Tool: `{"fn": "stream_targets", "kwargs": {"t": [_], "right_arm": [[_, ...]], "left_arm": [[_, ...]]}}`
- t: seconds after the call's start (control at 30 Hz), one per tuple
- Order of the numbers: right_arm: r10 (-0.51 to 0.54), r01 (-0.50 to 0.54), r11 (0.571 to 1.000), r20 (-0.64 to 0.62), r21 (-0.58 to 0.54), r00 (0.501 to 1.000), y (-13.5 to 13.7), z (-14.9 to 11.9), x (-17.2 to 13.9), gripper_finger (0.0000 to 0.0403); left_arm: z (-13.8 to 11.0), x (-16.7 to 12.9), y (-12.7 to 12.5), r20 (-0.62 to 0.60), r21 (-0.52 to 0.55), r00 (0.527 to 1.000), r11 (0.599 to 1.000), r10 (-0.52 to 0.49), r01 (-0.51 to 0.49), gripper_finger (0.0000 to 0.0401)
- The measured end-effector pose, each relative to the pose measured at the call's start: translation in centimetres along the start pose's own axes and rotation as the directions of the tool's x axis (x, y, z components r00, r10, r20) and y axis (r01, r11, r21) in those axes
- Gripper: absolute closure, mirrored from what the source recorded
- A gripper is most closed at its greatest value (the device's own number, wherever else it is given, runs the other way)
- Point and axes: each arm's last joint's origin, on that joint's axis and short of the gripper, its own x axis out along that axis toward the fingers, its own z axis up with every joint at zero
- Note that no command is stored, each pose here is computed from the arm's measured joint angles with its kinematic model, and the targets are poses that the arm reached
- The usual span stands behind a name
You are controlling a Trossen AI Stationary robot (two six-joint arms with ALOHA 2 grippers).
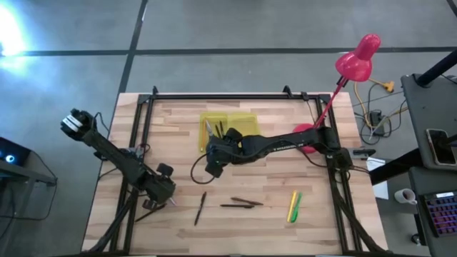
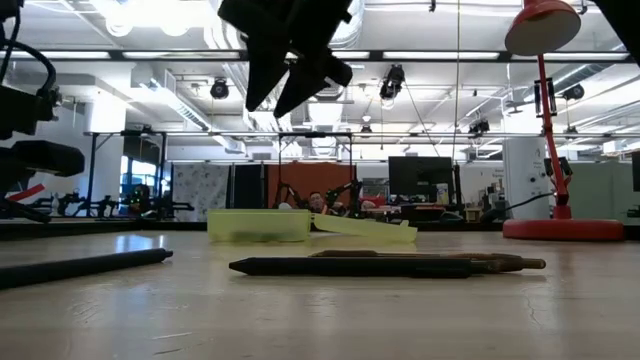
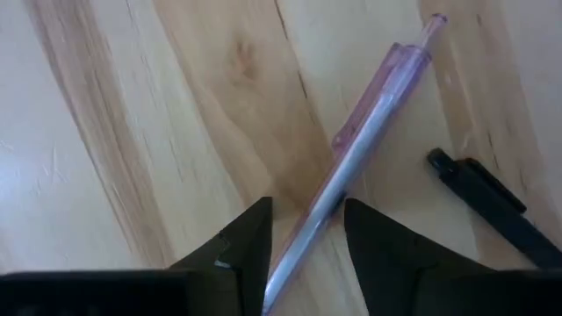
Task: Pick & place school supplies into a supply box
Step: Put the purple pen into the supply box
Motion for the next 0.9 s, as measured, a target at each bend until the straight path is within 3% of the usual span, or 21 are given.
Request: {"fn": "stream_targets", "kwargs": {"t": [0.07, 0.23, 0.3, 0.37, 0.43, 0.5, 0.6, 0.7, 0.73, 0.83, 0.9], "right_arm": [[-0.006, 0.006, 1.0, -0.01, -0.011, 1.0, -0.2, 0.2, -0.5, 0.0176], [-0.135, 0.134, 0.987, -0.007, -0.09, 0.991, -1.8, 0.4, -2.5, 0.0187], [-0.188, 0.182, 0.975, -0.039, -0.127, 0.981, -2.9, 0.0, -3.1, 0.0191], [-0.235, 0.225, 0.965, -0.058, -0.137, 0.97, -4.2, -0.3, -3.5, 0.0193], [-0.265, 0.254, 0.959, -0.077, -0.128, 0.961, -5.6, -0.7, -3.7, 0.0195], [-0.292, 0.286, 0.955, -0.079, -0.078, 0.953, -7.3, -1.0, -4.3, 0.0195], [-0.319, 0.322, 0.946, -0.089, 0.031, 0.944, -10.0, -1.6, -5.2, 0.0195], [-0.341, 0.351, 0.931, -0.101, 0.102, 0.935, -12.1, -2.6, -5.1, 0.0195], [-0.34, 0.349, 0.928, -0.089, 0.13, 0.936, -12.6, -2.8, -5.1, 0.0195], [-0.334, 0.338, 0.921, -0.052, 0.193, 0.941, -14.0, -3.4, -5.4, 0.0195], [-0.331, 0.33, 0.922, -0.03, 0.201, 0.943, -14.5, -3.7, -5.2, 0.0195]], "left_arm": [[0.3, 0.7, 0.0, -0.047, -0.009, 0.999, 1.0, 0.014, -0.014, 0.0301], [1.4, 1.0, 1.2, -0.067, -0.194, 0.998, 0.981, -0.022, 0.009, 0.0382], [1.8, 0.6, 2.4, -0.055, -0.305, 0.996, 0.951, -0.064, 0.044, 0.0386], [2.3, -0.3, 3.8, 0.016, -0.433, 0.995, 0.896, -0.101, 0.098, 0.0386], [3.0, -1.8, 5.4, 0.138, -0.55, 0.987, 0.823, -0.077, 0.141, 0.0388], [3.4, -3.5, 7.3, 0.289, -0.665, 0.956, 0.728, 0.049, 0.164, 0.0389], [3.8, -7.6, 10.1, 0.58, -0.745, 0.788, 0.528, 0.209, 0.409, 0.0389], [3.0, -10.1, 12.8, 0.688, -0.726, 0.611, 0.352, 0.393, 0.591, 0.0389], [2.7, -10.5, 13.6, 0.69, -0.716, 0.572, 0.303, 0.444, 0.629, 0.0389], [2.5, -10.4, 15.8, 0.66, -0.708, 0.539, 0.193, 0.523, 0.679, 0.0389], [2.8, -9.4, 17.2, 0.624, -0.722, 0.56, 0.127, 0.545, 0.68, 0.0389]]}}
